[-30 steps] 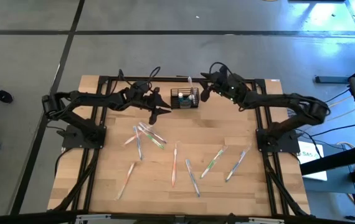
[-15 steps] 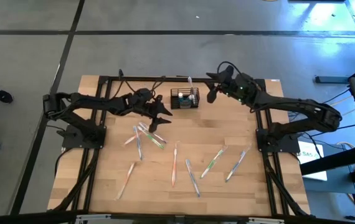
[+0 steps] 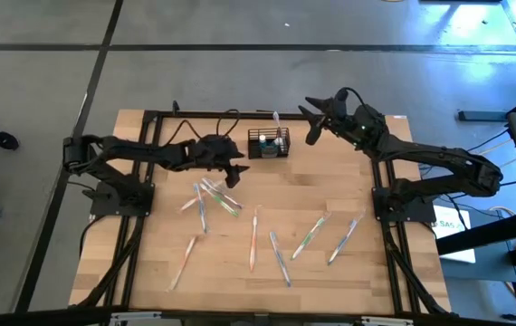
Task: Pick & Place toothbrushing station
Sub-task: Put the top blue toothbrush in the left section of the wire organizer
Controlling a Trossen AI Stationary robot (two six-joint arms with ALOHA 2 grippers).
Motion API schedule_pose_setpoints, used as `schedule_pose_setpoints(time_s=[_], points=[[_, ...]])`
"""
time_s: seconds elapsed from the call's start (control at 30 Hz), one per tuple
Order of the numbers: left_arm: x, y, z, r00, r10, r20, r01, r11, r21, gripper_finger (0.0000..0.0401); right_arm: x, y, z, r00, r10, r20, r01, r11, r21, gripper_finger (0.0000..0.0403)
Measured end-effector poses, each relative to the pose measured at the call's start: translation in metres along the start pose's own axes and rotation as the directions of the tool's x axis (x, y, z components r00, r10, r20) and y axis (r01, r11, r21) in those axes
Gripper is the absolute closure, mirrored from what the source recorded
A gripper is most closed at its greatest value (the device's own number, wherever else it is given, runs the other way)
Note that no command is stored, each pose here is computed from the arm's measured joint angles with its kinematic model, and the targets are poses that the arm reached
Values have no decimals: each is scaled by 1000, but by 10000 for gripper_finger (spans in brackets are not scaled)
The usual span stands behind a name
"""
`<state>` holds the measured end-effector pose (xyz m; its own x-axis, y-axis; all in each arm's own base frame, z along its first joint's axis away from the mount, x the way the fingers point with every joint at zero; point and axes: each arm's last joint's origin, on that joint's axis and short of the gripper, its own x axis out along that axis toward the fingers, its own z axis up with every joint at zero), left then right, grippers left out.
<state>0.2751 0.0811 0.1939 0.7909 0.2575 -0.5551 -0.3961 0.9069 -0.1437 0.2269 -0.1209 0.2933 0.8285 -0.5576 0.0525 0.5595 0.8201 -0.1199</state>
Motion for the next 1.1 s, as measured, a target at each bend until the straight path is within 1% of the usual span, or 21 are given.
schedule_pose_setpoints(time_s=[0.07, 0.2, 0.37, 0.53, 0.67, 0.83, 0.93, 1.1], points=[[-2, -1, 4, 998, 11, -66, -14, 999, -40, 172, 0, 0, 1, 1000, -2, 13, 2, 1000, -11, 236], [-8, -6, 11, 978, 43, -204, -60, 995, -76, 173, 0, 0, 3, 1000, -3, 26, 4, 1000, -13, 236], [-19, -13, 22, 938, 98, -332, -143, 983, -113, 173, 0, 0, 3, 1000, -3, 26, 4, 1000, -12, 236], [-31, -16, 28, 889, 150, -432, -243, 955, -170, 173, 0, 0, 3, 1000, -3, 26, 2, 1000, 13, 236], [-36, -14, 21, 845, 173, -506, -305, 933, -190, 173, 0, 0, 1, 1000, -1, 10, 1, 1000, 16, 236], [-35, -12, 9, 815, 225, -535, -394, 891, -226, 173, 0, 0, -2, 1000, 3, -18, -3, 1000, 13, 236], [-37, -17, -1, 790, 207, -577, -414, 874, -253, 173, 0, 0, -3, 1000, 4, -28, -4, 1000, 12, 236], [-44, -32, -14, 736, 213, -642, -485, 828, -281, 173, 0, 1, -4, 999, 6, -41, -5, 1000, 13, 236]])
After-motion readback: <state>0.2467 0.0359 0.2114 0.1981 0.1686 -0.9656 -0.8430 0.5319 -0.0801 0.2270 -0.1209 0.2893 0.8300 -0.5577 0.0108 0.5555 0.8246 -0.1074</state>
